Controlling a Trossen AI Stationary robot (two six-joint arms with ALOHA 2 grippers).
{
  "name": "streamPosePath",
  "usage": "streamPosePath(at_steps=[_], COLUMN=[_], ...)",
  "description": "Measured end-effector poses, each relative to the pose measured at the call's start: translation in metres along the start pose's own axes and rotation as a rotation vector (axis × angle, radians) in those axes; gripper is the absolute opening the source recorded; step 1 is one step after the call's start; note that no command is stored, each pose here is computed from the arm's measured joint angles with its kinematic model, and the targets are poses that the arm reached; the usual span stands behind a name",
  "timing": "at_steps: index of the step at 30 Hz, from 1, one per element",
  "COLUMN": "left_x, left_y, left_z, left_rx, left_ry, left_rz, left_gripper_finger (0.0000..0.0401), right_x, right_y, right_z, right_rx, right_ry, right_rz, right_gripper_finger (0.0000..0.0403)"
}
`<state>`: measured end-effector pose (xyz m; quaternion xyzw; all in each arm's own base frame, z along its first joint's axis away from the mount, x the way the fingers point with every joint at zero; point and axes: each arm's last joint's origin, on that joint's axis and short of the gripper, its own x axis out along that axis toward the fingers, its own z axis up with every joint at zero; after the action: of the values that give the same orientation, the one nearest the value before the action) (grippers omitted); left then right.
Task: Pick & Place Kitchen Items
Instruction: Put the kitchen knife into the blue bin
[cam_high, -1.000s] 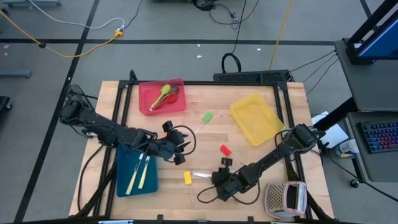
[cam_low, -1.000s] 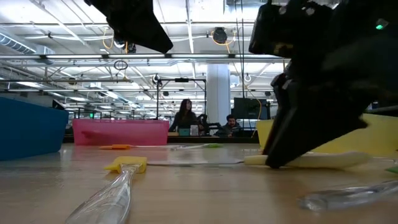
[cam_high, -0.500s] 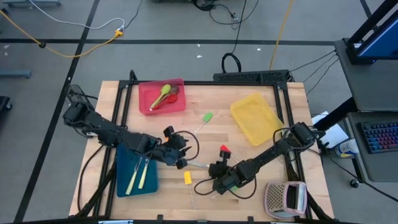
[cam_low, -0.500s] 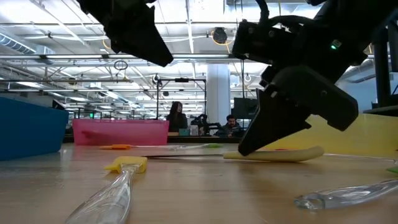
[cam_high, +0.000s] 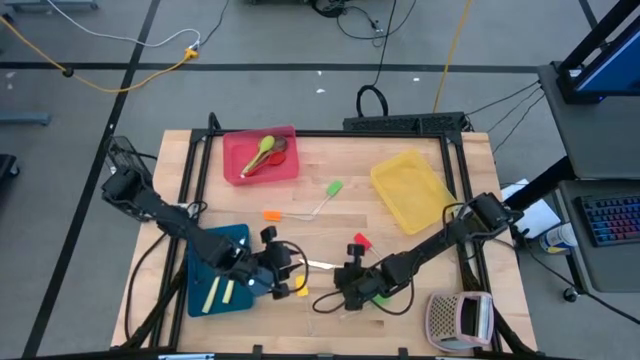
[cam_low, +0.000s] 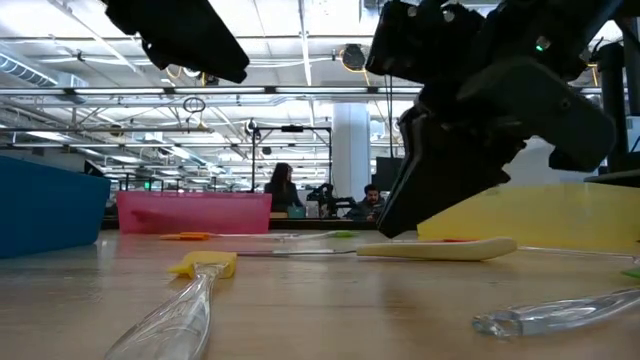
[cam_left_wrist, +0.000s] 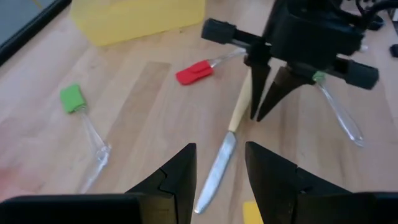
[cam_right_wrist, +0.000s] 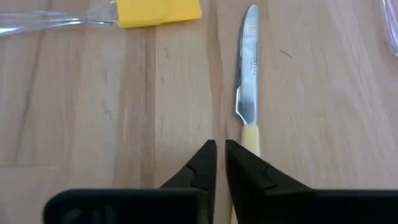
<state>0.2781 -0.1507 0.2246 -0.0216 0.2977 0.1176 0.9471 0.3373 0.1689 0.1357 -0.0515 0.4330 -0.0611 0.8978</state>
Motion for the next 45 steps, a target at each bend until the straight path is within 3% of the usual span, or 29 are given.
streamPosePath(at_steps=[7, 12, 16, 22, 27, 32, 35, 40, 45], left_x=[-0.001, -0.001, -0.001, -0.001, -0.001, -0.001, -0.001, -0.001, -0.001], left_y=[-0.001, -0.001, -0.001, -0.001, -0.001, -0.001, -0.001, 0.000, 0.000], left_z=[-0.001, -0.001, -0.001, -0.001, -0.001, -0.001, -0.001, 0.000, 0.000], left_rx=[0.005, 0.014, 0.017, 0.015, 0.014, 0.014, 0.016, 0.018, 0.022], left_ry=[0.001, 0.002, 0.003, 0.002, 0.001, 0.001, 0.000, -0.022, -0.026], left_rz=[-0.002, 0.000, 0.000, -0.001, -0.001, -0.001, 0.002, 0.040, 0.043], left_gripper_finger=[0.0143, 0.0143, 0.0143, 0.0143, 0.0143, 0.0143, 0.0143, 0.0143, 0.0143], right_x=[-0.004, -0.002, -0.003, 0.007, 0.017, 0.019, 0.018, 0.019, 0.015], right_y=[-0.003, -0.005, -0.006, -0.015, -0.023, -0.028, -0.029, -0.030, -0.028], right_z=[0.013, 0.005, -0.002, -0.034, -0.065, -0.091, -0.093, -0.091, -0.078], right_rx=[0.027, 0.000, 0.016, 0.157, 0.278, 0.248, 0.242, 0.266, 0.242], right_ry=[-0.087, -0.026, 0.024, 0.053, -0.073, -0.171, -0.188, -0.215, -0.377], right_rz=[-0.001, -0.015, -0.042, -0.070, -0.020, 0.032, 0.035, 0.010, 0.014], right_gripper_finger=[0.0102, 0.0144, 0.0154, 0.0155, 0.0152, 0.0097, 0.0058, 0.0058, 0.0058])
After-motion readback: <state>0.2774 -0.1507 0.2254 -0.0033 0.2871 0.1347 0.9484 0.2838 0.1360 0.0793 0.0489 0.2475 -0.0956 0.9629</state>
